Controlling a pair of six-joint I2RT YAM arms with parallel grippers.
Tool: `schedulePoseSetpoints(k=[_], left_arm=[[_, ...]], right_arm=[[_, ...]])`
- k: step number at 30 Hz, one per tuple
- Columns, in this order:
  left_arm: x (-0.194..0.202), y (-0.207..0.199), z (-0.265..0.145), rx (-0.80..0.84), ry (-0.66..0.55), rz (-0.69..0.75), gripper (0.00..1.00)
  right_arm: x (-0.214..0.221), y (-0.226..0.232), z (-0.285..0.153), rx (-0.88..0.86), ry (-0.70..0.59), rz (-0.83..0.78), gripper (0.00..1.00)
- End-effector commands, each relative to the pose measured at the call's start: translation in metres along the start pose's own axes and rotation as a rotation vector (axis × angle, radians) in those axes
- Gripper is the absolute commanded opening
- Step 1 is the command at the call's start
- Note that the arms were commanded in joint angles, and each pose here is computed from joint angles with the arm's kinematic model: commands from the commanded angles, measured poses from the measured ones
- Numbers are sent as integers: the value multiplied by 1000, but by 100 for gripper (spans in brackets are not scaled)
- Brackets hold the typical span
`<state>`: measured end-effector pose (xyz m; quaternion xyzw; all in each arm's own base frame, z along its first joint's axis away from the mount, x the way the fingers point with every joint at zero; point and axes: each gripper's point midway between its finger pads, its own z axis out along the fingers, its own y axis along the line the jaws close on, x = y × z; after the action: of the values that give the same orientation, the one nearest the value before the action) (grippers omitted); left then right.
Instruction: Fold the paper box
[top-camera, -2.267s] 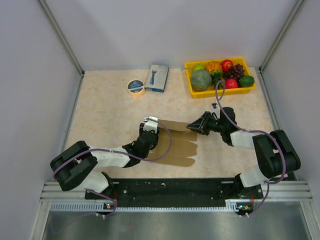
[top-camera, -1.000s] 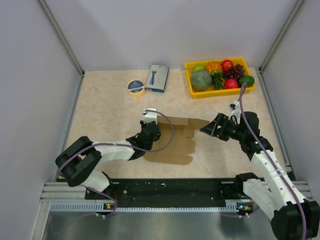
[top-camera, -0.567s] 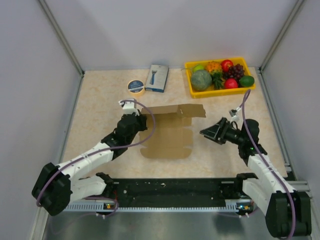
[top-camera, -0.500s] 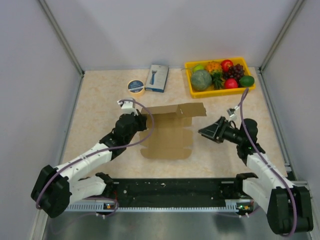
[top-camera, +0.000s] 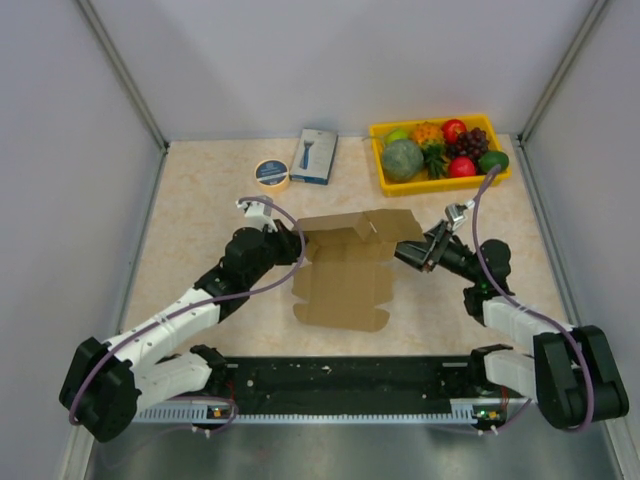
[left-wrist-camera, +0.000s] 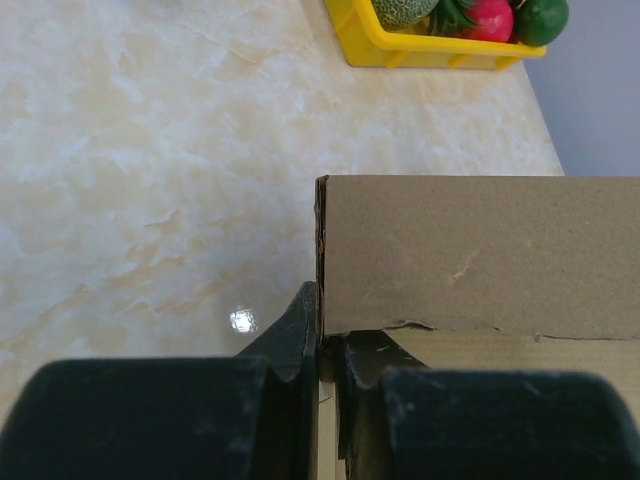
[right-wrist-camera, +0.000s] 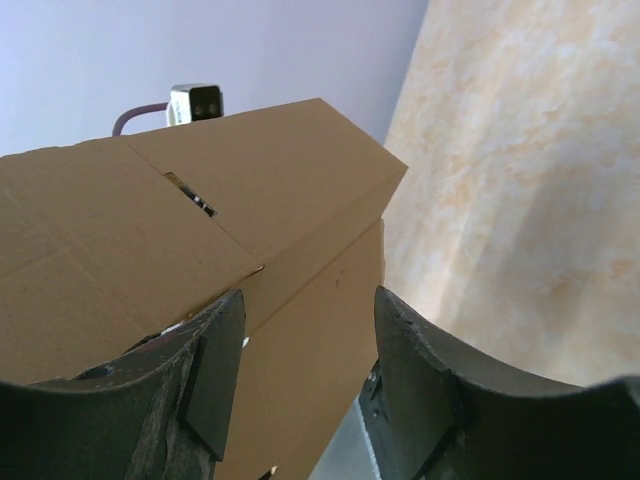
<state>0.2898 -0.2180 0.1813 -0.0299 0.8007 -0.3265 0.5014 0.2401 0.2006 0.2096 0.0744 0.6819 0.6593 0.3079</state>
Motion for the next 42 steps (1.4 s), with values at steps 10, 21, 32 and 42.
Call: schedulePoseSetpoints(k=[10,21,32,42], left_arm=[[-23,-20,2,76,-73,-45,0],[-21,-27,0,130,-81,-29,0],[-23,-29,-4,155,-112,-44,0],[-21,-41,-6,216,-88,-70,0]], right_arm=[[12,41,6,-146,-11,-54,54],[12,58,16,-173,-32,-41,53],[17,75,7,-283,-65,-59,58],[15,61,19,-182,-61,-65,55]])
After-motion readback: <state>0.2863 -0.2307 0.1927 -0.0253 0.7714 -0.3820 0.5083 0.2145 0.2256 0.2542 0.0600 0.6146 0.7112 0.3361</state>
